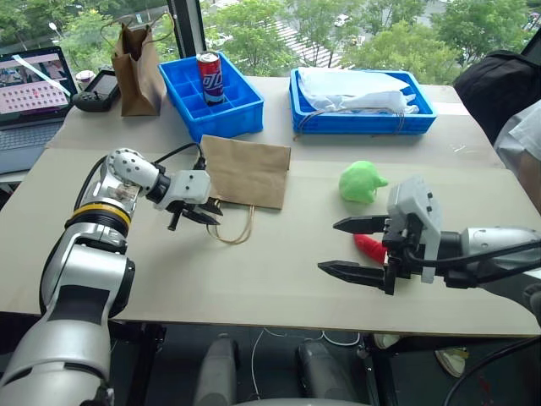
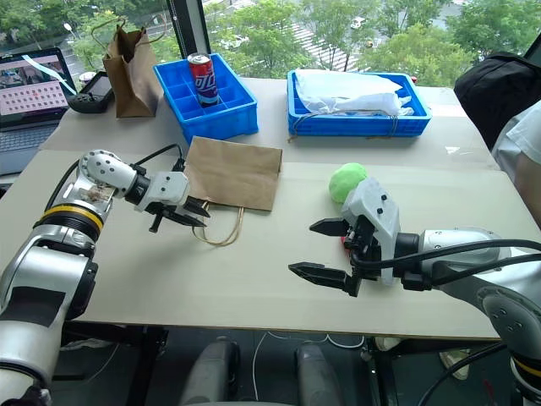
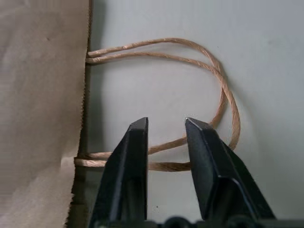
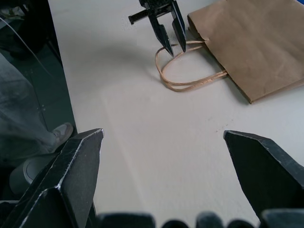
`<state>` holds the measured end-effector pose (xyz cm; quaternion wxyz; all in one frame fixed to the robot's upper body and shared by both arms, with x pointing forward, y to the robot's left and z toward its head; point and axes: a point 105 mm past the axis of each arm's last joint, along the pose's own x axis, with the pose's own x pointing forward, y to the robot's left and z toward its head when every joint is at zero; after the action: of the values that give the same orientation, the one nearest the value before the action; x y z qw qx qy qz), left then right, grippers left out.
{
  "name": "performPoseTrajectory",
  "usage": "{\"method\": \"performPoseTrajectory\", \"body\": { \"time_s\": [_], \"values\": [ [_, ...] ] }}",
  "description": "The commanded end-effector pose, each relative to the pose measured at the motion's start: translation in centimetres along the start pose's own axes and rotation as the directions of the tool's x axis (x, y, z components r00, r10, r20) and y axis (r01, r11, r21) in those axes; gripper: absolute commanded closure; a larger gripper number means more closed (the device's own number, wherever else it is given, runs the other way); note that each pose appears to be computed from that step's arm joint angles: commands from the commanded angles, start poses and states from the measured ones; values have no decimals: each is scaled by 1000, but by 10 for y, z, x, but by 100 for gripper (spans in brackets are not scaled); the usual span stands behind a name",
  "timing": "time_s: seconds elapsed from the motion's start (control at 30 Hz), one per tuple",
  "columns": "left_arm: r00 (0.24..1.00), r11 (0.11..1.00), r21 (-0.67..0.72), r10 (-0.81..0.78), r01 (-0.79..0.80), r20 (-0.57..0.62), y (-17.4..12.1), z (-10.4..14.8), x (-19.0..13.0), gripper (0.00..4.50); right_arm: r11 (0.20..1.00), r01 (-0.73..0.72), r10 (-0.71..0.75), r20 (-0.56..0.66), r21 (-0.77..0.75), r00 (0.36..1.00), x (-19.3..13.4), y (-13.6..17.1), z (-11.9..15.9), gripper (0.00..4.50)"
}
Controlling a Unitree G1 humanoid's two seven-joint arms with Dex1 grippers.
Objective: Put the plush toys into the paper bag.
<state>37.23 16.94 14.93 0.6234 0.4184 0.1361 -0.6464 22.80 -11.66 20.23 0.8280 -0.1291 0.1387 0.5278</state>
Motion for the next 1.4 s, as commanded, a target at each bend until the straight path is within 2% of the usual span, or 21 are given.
{"method": "performPoseTrajectory", "body": {
  "time_s": [0.03, 0.1, 0.2, 0.3, 0.53, 0.73, 0.87, 0.97, 1.17, 1.2, 1.27, 1.3, 1.4],
  "values": [
    [994, 998, -18, 67, -65, 91, 15, 19, -15, 432, 998, 32, -31, 25, -45, 999, -5, -4, 9, 0],
    [984, 993, -58, 109, -101, 142, 23, 28, -24, 432, 998, 34, -33, 28, -47, 999, -4, -5, 9, 0],
    [979, 988, -98, 132, -118, 153, 25, 29, -35, 358, 998, 38, -37, 30, -53, 999, -4, -7, 9, 0],
    [994, 995, -28, 97, -96, 47, 14, 15, -41, 250, 997, 45, -43, 33, -58, 999, -3, -10, 9, 0],
    [999, 997, 68, -27, 28, -18, -11, 8, -36, 16, 997, 51, -49, 36, -60, 998, -1, -13, 7, 0],
    [991, 978, 180, -89, 105, -97, -18, 0, -23, 7, 999, 3, -1, 40, -40, 999, 4, -4, 6, 0],
    [995, 971, 224, -68, 82, -72, -12, 4, -12, 7, 999, 8, -7, 40, -39, 999, 4, -4, 6, 0],
    [997, 975, 209, -61, 71, -53, -9, 5, -9, 74, 999, 18, -16, 42, -42, 999, 4, -5, 7, 0],
    [999, 992, 127, -28, 24, 27, 2, 17, -10, 300, 999, 34, -33, 32, -43, 999, 3, -7, 5, 0],
    [999, 994, 105, -22, 17, 44, 3, 19, -12, 325, 999, 36, -35, 29, -41, 999, 2, -7, 4, 0],
    [996, 998, 60, -9, 4, 93, 6, 26, -15, 412, 999, 36, -36, 18, -36, 999, 2, -6, 1, 0],
    [992, 999, 37, -7, 2, 123, 8, 30, -15, 442, 999, 35, -35, 12, -32, 999, 2, -6, 0, 0],
    [963, 999, -41, -4, 15, 270, 12, 53, -14, 442, 999, 31, -31, -9, -16, 999, 2, -2, -7, 0]
  ]
}}
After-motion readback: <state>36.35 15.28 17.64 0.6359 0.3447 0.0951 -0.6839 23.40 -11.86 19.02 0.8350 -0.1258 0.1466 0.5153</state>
